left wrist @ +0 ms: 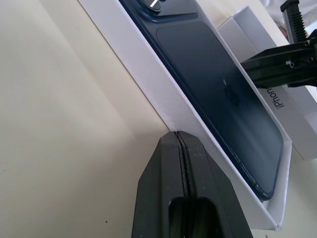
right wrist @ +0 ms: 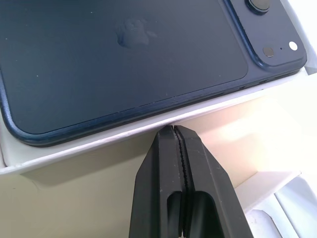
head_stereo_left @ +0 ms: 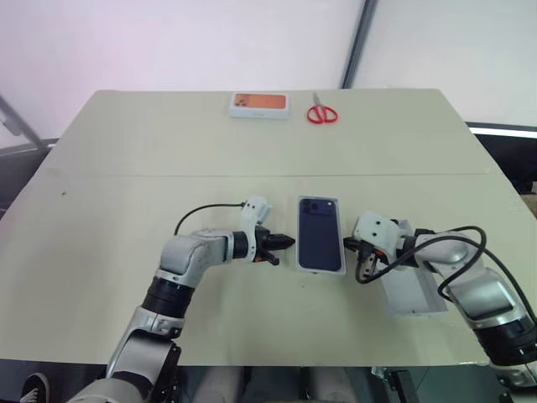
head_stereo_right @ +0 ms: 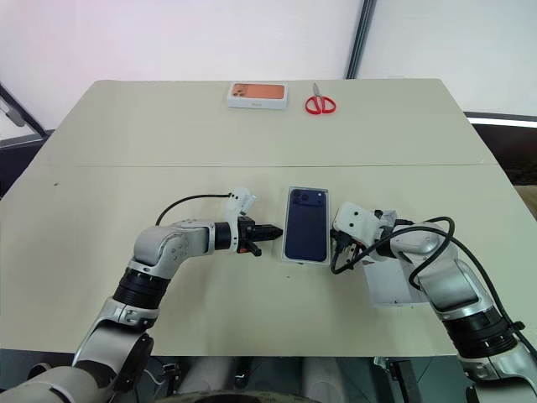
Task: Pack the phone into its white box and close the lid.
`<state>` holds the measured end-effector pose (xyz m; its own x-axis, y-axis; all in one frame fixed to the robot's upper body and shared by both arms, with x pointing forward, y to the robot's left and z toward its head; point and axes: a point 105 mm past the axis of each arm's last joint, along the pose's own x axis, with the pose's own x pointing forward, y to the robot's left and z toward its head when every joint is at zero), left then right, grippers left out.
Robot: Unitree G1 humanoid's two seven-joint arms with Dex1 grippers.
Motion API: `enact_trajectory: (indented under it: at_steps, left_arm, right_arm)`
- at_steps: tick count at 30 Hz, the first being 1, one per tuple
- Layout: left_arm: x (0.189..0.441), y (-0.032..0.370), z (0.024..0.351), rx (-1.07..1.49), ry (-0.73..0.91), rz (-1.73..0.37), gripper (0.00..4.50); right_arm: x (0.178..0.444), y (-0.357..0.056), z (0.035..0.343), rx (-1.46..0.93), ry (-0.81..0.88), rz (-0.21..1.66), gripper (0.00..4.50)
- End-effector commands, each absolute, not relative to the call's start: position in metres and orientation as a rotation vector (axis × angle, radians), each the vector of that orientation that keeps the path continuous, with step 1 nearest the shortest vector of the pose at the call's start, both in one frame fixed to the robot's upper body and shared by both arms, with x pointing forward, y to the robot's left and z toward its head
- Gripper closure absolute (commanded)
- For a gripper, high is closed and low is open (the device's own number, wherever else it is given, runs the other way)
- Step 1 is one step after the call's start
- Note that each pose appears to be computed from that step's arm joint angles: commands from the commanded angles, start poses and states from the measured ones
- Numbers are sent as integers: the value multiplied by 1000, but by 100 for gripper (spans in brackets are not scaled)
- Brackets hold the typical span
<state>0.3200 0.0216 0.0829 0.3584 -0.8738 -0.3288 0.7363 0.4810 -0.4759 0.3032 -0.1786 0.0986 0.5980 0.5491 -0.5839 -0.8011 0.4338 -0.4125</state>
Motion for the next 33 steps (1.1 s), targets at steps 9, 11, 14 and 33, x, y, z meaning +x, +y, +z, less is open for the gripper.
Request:
enact_trajectory:
  at_steps: [9,11,14,33]
  left_arm:
    - [316,26,89,-260,567,-1075,447]
    - [317,29,90,-241,554,-1071,447]
    - [319,41,102,-199,482,-1080,447]
    - [319,96,153,-72,135,-1120,447]
  right_arm:
    - [305,-179,109,-765,348,867,450]
    - [306,-179,112,-753,342,862,450]
    - [302,-176,125,-671,334,866,450]
    - [310,-214,129,-762,359,757,450]
